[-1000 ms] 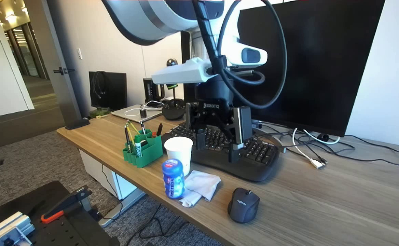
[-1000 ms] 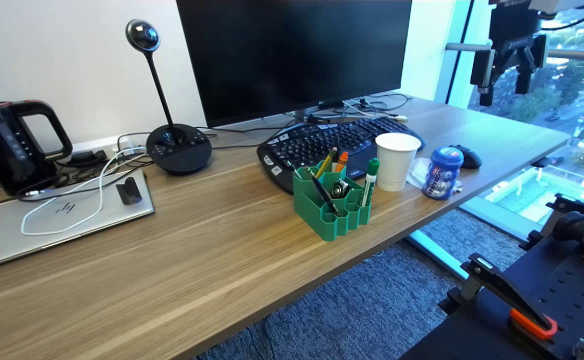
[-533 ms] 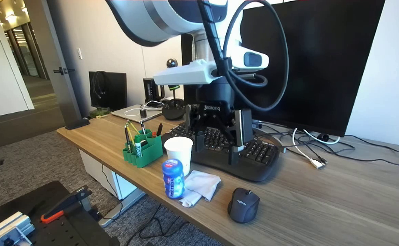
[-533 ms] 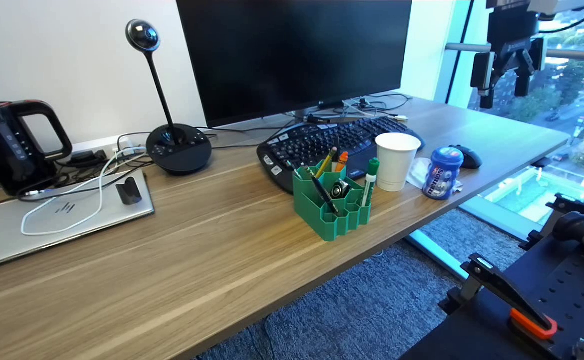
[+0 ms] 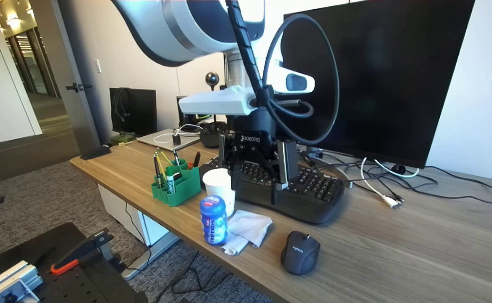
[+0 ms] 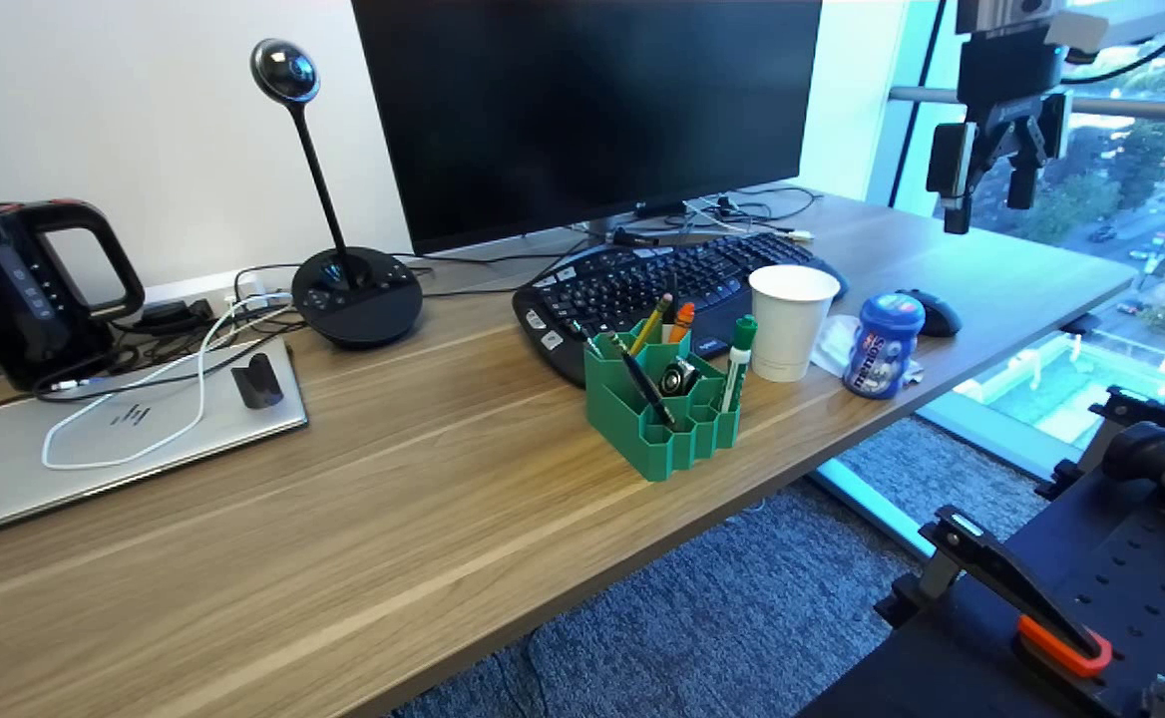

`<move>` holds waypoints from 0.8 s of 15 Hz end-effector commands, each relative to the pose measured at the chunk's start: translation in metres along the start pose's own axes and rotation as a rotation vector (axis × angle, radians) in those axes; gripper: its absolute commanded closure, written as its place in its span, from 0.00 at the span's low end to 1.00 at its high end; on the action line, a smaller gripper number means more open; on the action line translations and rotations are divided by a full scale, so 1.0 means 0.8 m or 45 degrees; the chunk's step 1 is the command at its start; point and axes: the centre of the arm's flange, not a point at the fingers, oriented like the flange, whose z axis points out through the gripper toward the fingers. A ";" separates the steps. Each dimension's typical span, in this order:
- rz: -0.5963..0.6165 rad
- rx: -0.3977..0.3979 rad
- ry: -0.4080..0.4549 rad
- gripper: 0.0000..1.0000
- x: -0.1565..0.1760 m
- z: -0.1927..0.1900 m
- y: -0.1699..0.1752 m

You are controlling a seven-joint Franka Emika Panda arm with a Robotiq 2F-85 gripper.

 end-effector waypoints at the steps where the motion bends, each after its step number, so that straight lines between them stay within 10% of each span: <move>1: -0.052 0.011 0.047 0.00 0.001 0.001 0.000; 12: 0.075 0.004 0.182 0.00 0.036 -0.009 0.057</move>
